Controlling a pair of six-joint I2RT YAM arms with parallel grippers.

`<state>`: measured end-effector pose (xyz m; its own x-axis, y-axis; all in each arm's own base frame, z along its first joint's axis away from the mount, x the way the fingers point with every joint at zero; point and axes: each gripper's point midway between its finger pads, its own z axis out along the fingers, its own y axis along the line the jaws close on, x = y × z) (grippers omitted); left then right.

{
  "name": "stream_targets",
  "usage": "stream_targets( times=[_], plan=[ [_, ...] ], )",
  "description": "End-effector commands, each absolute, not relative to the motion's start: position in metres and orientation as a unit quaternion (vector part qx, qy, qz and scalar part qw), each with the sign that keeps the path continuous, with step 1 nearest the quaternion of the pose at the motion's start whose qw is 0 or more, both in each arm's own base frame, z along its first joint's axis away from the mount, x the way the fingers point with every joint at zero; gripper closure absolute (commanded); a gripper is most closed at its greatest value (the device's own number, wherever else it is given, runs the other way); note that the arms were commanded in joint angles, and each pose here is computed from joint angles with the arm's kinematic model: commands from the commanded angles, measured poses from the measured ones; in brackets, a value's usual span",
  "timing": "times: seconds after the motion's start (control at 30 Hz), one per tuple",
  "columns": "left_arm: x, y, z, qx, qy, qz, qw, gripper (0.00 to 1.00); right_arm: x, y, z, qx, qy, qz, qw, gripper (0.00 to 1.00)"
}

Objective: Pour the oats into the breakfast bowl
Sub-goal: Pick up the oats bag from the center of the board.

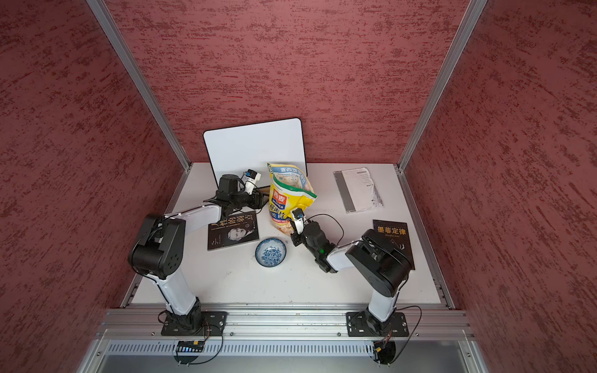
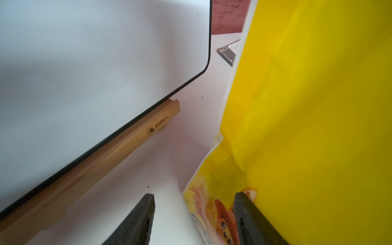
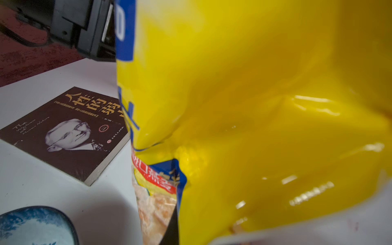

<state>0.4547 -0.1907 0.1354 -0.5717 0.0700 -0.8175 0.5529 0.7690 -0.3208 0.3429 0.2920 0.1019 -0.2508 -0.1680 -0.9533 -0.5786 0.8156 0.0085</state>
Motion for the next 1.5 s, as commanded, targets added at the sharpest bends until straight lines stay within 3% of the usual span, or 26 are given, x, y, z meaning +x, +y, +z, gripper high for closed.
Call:
stream_targets(
  times=[0.0, 0.17, 0.43, 0.67, 0.83, 1.03, 1.2, 1.47],
  plan=[
    [0.456, -0.167, 0.159, 0.146, 0.834, -0.266, 0.461, 0.35, 0.336, 0.300, 0.131, -0.305, 0.750, 0.181, 0.559, 1.00],
    [0.438, -0.142, 0.166, 0.100, 0.839, -0.243, 0.476, 0.35, 0.331, 0.287, 0.156, -0.371, 0.741, 0.150, 0.539, 1.00],
    [0.399, -0.122, 0.177, 0.021, 0.847, -0.241, 0.474, 0.35, 0.338, 0.224, 0.194, -0.374, 0.738, 0.103, 0.552, 1.00],
    [0.360, -0.134, 0.178, 0.024, 0.848, -0.253, 0.465, 0.35, 0.316, 0.187, 0.215, -0.432, 0.708, 0.066, 0.554, 1.00],
    [0.326, -0.158, 0.164, 0.048, 0.869, -0.278, 0.405, 0.35, 0.293, 0.172, 0.226, -0.463, 0.685, 0.063, 0.559, 1.00],
    [0.283, -0.175, 0.150, 0.062, 0.887, -0.300, 0.346, 0.35, 0.266, 0.161, 0.205, -0.478, 0.696, 0.062, 0.532, 1.00],
    [0.248, -0.173, 0.136, 0.051, 0.911, -0.301, 0.278, 0.35, 0.255, 0.150, 0.198, -0.487, 0.706, 0.042, 0.513, 1.00],
    [0.219, -0.168, 0.107, 0.013, 0.919, -0.317, 0.235, 0.38, 0.257, 0.154, 0.188, -0.492, 0.717, 0.055, 0.490, 1.00]
  ],
)
